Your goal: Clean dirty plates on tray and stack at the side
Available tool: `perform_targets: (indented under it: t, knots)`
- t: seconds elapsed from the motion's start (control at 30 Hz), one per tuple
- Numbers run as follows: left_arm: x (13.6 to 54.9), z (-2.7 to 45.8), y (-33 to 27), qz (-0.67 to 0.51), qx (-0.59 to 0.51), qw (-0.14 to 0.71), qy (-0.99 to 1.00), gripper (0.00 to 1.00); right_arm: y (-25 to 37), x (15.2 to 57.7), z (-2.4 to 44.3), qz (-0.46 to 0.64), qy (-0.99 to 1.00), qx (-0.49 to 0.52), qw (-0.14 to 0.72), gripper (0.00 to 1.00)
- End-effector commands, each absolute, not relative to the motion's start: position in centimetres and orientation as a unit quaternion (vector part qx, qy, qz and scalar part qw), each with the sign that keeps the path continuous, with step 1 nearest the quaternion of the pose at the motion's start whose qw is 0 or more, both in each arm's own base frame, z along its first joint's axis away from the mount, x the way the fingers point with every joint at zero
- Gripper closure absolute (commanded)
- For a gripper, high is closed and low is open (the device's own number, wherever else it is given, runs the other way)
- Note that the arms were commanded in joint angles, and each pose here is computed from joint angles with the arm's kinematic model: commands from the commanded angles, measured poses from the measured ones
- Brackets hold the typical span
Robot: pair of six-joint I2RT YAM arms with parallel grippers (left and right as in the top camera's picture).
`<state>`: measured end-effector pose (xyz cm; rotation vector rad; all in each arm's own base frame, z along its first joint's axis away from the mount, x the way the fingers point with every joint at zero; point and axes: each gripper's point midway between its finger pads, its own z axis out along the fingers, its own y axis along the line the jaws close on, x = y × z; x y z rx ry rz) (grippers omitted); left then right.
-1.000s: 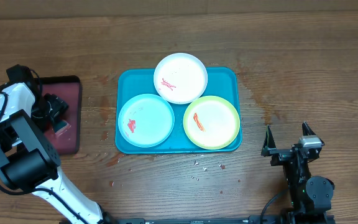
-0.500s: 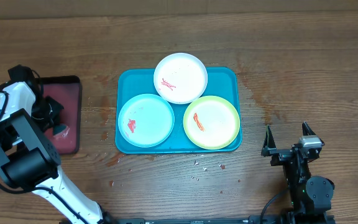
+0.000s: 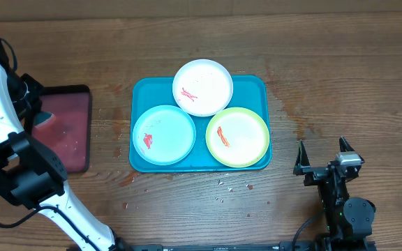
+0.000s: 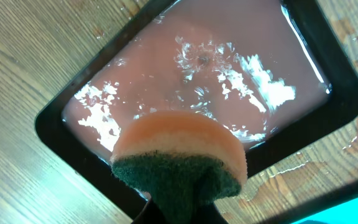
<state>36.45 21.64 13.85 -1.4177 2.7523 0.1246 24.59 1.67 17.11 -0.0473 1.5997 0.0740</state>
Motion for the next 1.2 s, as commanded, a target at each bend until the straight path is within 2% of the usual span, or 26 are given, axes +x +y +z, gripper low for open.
perform_targets:
  t: [0.0,0.03,0.27,0.73,0.77,0.8,0.87,0.9,0.93,1.0,1.1,1.17]
  knots:
    - [36.8,13.2,22.2,0.052,-0.464,0.032,0.884,0.96,1.6,24.6,17.0,0.03,0.715,-0.021,0.698,0.0]
    - [36.7,12.4,22.5,0.059,-0.464,0.031,0.884,0.0,1.6,24.6,17.0,0.03,0.715,-0.021,0.698,0.0]
    - [35.6,6.6,20.8,0.031,-0.451,-0.009,0.892,0.0,1.6,24.6,17.0,0.03,0.715,-0.021,0.698,0.0]
    - [37.6,7.6,21.7,0.02,-0.421,0.035,0.906,0.0,1.6,24.6,17.0,0.03,0.715,-0.021,0.698,0.0]
    - [37.7,7.6,21.8,0.021,-0.421,0.037,0.906,0.04,1.6,24.6,17.0,0.03,0.715,-0.021,0.698,0.0]
    - [37.9,7.5,21.9,0.021,-0.421,0.041,0.906,0.2,1.6,24.6,17.0,0.03,0.715,-0.021,0.698,0.0]
    - [38.1,7.2,22.1,0.022,-0.422,0.045,0.905,0.44,1.6,24.6,17.0,0.03,0.715,-0.021,0.698,0.0]
    - [38.2,7.1,22.1,0.022,-0.421,0.048,0.905,0.52,1.6,24.6,17.0,0.03,0.715,-0.021,0.698,0.0]
    - [38.3,6.7,22.1,0.022,-0.422,0.05,0.905,0.53,1.6,24.6,17.0,0.03,0.715,-0.021,0.698,0.0]
    - [38.3,6.1,22.1,0.022,-0.421,0.051,0.905,0.46,1.6,24.6,17.0,0.03,0.715,-0.021,0.698,0.0]
    - [38.1,5.0,22.1,0.022,-0.421,0.05,0.905,0.23,1.6,24.6,17.0,0.03,0.715,-0.021,0.698,0.0]
    - [37.9,4.0,21.9,0.022,-0.422,0.047,0.905,0.19,1.6,24.6,17.0,0.03,0.715,-0.021,0.698,0.0]
